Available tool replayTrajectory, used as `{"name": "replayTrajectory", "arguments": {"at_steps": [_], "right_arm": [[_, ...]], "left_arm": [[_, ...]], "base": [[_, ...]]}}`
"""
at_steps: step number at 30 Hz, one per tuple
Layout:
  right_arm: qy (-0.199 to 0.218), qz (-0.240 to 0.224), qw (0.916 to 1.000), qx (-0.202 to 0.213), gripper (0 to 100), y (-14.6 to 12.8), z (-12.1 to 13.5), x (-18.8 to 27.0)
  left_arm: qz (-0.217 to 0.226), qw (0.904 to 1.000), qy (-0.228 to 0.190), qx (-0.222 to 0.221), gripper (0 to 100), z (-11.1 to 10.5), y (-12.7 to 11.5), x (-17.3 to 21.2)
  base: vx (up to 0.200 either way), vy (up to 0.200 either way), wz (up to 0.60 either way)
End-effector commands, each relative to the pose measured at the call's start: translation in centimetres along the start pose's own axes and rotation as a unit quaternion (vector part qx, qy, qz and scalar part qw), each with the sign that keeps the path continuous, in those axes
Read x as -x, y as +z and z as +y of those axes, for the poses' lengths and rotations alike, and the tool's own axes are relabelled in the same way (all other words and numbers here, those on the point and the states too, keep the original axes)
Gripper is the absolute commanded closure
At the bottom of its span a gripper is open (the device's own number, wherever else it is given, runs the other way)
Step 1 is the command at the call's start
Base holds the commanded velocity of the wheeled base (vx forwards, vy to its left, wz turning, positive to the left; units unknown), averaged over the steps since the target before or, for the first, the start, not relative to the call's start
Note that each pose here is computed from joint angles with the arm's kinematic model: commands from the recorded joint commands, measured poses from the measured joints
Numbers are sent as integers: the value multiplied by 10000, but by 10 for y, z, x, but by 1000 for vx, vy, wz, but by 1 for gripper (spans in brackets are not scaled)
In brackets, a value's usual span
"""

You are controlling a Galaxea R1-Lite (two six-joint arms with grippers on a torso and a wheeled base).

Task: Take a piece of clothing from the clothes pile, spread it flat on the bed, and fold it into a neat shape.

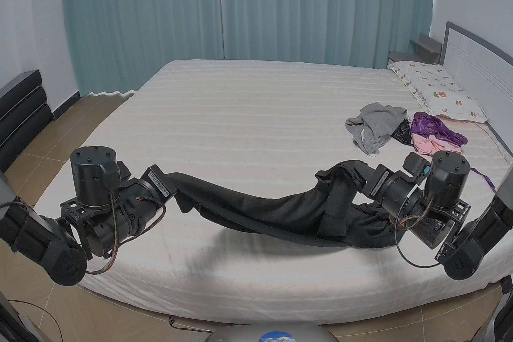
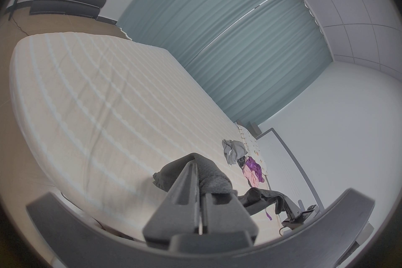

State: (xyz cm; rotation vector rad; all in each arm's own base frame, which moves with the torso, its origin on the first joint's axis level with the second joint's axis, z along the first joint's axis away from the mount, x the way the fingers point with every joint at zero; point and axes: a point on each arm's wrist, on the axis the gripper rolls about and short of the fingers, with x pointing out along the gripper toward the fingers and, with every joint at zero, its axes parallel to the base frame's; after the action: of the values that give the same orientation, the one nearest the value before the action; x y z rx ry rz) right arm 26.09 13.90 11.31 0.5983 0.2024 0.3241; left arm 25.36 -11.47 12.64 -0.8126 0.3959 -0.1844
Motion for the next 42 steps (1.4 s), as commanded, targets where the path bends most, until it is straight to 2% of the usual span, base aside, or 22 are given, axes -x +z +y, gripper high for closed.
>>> {"name": "replayTrajectory", "arguments": {"at_steps": [1,5,7,11,14,15,18,20,21,27,34,42], "right_arm": [[245,-209,9995,-28,100,16,12,32],[377,-403,9985,-47,100,29,18,50],[548,-663,9963,-78,100,42,24,69],[731,-996,9923,-116,100,57,31,87],[956,-1325,9865,-99,100,80,43,103],[956,-1325,9865,-99,100,80,43,103],[1061,-1611,9812,-105,100,110,61,104],[1060,-1621,9810,-105,100,112,61,103],[927,-1682,9813,-89,100,130,68,93],[617,-1767,9823,-33,100,146,65,51],[212,-1674,9857,-1,100,143,46,-8],[-89,-1717,9851,37,100,137,14,-73]], "left_arm": [[-115,9997,-230,-4,100,-7,5,28],[-147,9990,-412,-46,100,-13,6,44],[-240,9977,-615,-133,100,-18,9,60],[-376,9962,-752,-246,100,-22,15,74],[-590,9936,-870,-403,100,-30,27,85],[-590,9936,-870,-403,100,-30,27,85],[-818,9918,-909,-374,100,-45,47,85],[-829,9917,-910,-372,100,-46,48,85],[-924,9918,-813,-344,100,-57,64,77],[-959,9936,-525,-299,100,-60,79,33],[-968,9946,-294,-217,100,-53,86,-21],[-978,9949,-65,-221,100,-38,90,-80]], "base": [[-200,0,0],[-200,0,0],[-200,0,0],[-50,0,0],[0,0,0],[0,0,0],[0,0,0],[0,0,0],[0,0,0],[0,0,0],[143,0,0],[200,0,0]]}}
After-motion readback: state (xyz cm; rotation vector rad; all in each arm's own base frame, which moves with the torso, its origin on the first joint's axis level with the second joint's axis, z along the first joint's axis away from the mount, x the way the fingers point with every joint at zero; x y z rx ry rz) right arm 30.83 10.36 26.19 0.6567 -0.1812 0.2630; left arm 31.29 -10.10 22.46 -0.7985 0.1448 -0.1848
